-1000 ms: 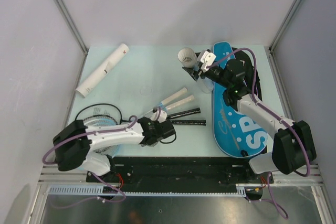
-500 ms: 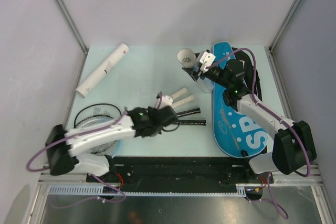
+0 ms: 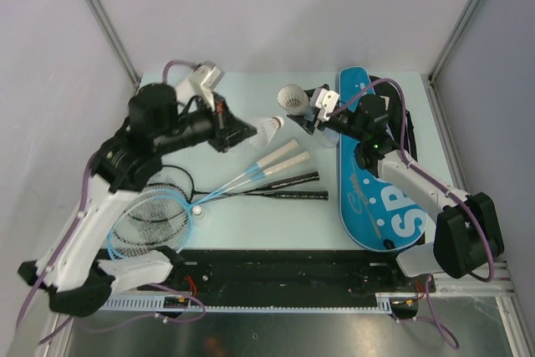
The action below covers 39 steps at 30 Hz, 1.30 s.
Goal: Pack up the badminton gear
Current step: Place the shuttlecock at the shuttle tube.
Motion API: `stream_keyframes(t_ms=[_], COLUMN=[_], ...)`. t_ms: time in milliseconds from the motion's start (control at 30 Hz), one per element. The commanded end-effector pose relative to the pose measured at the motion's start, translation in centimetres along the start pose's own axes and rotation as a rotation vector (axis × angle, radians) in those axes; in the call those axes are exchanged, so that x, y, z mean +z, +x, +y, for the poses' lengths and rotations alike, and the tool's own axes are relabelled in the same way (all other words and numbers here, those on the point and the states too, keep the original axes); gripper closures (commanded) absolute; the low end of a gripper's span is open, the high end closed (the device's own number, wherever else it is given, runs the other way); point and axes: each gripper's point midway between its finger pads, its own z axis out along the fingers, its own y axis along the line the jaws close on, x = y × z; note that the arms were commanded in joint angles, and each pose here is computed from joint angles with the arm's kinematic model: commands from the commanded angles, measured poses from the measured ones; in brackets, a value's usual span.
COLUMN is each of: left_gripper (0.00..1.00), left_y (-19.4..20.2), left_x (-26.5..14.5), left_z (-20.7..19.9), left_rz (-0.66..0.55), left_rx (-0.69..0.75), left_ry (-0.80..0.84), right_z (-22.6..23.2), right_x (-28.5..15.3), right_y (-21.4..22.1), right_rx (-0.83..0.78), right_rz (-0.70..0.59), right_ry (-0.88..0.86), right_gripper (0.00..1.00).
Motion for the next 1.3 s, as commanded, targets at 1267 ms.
stream_keyframes(t_ms=[1267], left_gripper=[1.0], left_y=[-0.8], left_x=[5.3], left_z=[6.1], left_rz=[0.127], left_rx=[-0.112], left_ry=[-0.104], right_z=[2.2], right_x=[1.3], right_y=[-1.0], right_rx=[-0.155], right_rz=[0.066], right_ry=[-0.027], right_gripper=[0.6])
